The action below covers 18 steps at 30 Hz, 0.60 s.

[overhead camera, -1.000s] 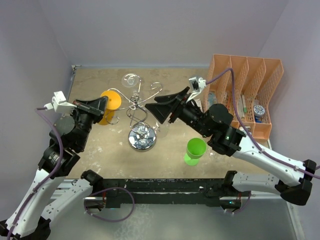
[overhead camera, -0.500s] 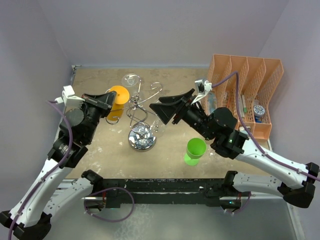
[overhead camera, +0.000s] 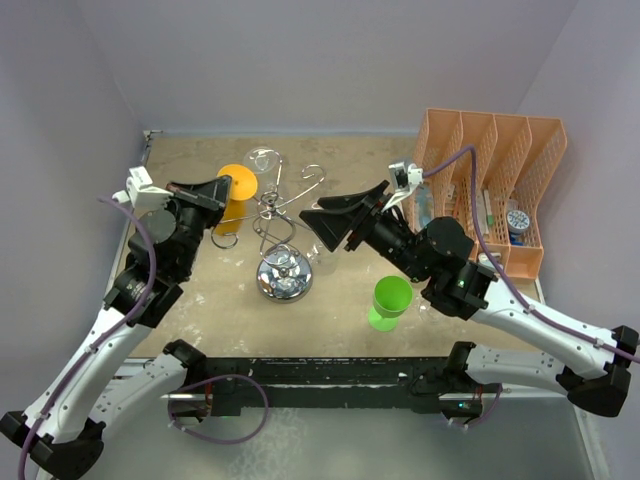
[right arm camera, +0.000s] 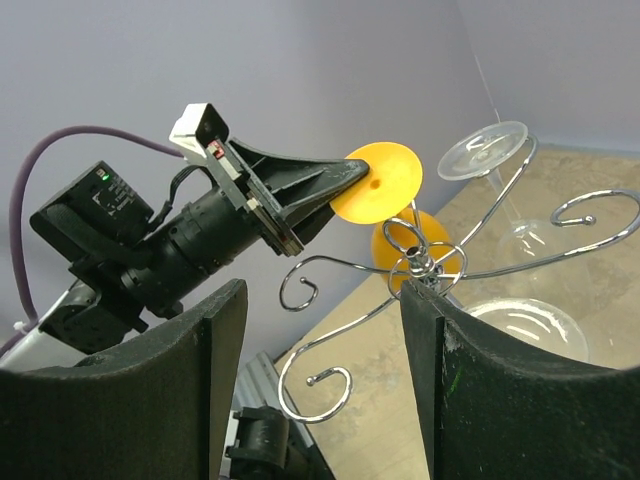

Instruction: Place the wine glass upside down on the wine glass rack

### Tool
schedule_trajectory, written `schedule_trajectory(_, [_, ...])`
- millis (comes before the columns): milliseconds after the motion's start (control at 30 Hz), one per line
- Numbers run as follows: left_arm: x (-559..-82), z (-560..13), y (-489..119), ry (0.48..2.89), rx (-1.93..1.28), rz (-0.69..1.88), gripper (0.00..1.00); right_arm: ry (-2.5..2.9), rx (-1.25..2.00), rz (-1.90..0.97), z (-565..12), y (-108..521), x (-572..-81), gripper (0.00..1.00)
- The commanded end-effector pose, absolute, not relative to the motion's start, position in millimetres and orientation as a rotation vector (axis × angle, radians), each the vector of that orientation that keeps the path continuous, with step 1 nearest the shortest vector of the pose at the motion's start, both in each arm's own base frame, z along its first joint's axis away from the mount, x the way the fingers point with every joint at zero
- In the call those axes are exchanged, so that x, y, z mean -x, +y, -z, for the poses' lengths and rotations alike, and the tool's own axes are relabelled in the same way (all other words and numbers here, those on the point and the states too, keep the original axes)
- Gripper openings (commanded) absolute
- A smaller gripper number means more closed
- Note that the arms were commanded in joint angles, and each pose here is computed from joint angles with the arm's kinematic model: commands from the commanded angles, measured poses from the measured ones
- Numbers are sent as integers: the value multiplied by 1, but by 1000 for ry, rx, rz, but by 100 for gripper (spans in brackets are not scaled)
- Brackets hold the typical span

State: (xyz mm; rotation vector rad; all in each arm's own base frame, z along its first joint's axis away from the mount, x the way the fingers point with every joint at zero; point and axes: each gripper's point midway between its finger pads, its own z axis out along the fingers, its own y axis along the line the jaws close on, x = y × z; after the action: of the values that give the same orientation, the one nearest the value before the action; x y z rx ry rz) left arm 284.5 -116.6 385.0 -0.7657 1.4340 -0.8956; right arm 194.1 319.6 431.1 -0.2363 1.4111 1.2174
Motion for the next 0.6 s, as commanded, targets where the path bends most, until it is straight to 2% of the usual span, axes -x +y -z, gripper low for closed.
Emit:
schedule_trajectory(0, [-289, -409, -109, 1341, 762, 886, 0, 1341, 204, -1260, -452, 312, -190, 64])
schedule_trajectory(267, [-298, -411, -111, 1344, 750, 859, 0, 1353, 206, -1279, -450, 314, -188, 64])
schedule_trajectory(567, [-298, -408, -87, 1302, 811, 740, 0, 1368, 224, -1312, -444, 321, -184, 64])
